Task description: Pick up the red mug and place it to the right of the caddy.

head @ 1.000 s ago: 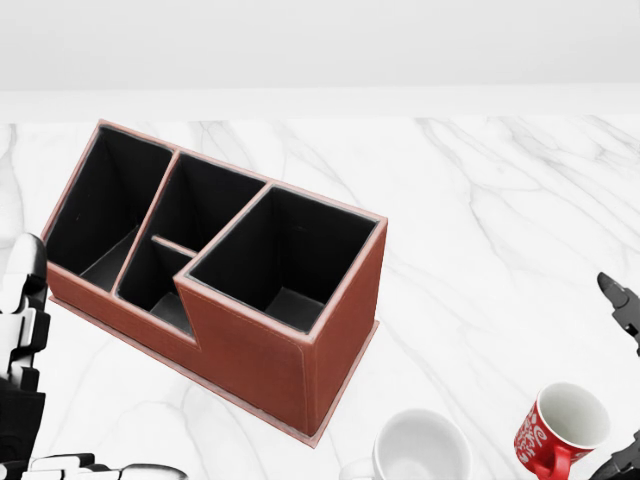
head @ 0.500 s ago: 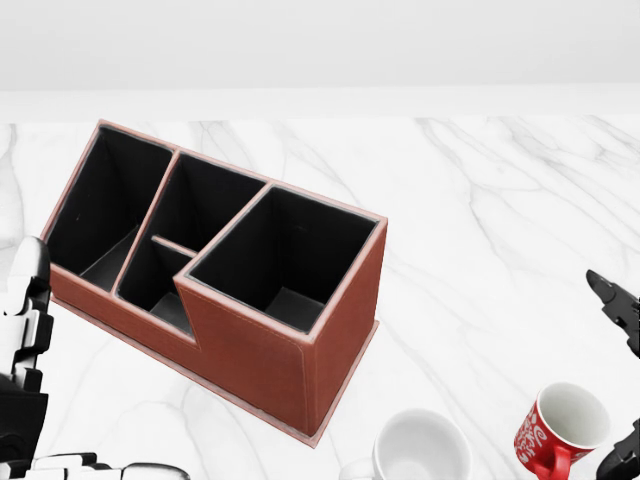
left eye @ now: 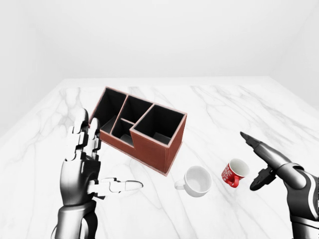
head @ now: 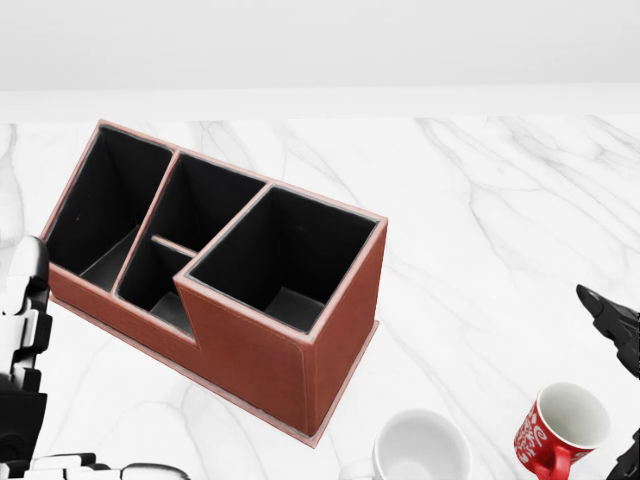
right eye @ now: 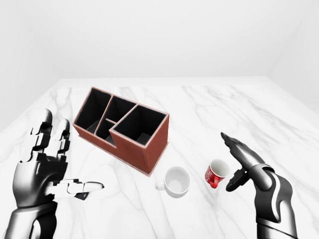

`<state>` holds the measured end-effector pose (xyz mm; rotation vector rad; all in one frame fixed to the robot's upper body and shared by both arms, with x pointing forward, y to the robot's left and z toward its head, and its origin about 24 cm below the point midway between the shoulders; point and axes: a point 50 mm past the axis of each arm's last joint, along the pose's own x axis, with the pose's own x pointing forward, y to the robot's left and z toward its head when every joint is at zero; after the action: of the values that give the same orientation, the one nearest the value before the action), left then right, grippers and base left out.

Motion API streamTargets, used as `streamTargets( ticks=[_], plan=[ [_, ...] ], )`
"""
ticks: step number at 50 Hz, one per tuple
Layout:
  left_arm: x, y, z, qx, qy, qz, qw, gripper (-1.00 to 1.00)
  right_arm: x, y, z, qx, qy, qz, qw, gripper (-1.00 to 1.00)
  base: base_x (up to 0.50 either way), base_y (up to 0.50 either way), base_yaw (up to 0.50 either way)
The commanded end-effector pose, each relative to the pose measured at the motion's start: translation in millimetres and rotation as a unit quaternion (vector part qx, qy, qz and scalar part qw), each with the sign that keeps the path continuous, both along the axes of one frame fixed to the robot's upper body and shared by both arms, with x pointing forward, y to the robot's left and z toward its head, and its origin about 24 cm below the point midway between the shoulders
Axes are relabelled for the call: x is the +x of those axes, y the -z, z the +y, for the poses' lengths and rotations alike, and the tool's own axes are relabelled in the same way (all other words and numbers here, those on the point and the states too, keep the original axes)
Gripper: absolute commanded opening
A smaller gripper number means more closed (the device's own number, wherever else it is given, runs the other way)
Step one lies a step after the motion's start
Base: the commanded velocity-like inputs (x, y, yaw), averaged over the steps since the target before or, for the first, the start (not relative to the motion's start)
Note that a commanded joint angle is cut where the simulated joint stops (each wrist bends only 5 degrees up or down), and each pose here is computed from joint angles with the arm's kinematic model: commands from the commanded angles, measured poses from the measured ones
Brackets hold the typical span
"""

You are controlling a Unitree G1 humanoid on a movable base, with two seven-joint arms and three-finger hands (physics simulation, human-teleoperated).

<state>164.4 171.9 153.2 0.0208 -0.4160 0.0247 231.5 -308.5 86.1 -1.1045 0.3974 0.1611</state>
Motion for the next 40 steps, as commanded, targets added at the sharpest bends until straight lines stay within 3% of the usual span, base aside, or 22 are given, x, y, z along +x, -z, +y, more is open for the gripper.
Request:
streamTargets(
  ticks=[1,40],
  plan=[
    [-1.6,-2,0,0.001,-0.001,-0.005,1.0,1.0,2,3,4,-0.018,-0.01,0.009,1.0,1.0,0.0,0.0,0.0],
    [2.7,3,1,0.001,-0.002,0.005,1.0,1.0,3,33,12,-0.045,-0.023,0.084,0.995,1.0,0.0,0.0,0.0]
  ],
)
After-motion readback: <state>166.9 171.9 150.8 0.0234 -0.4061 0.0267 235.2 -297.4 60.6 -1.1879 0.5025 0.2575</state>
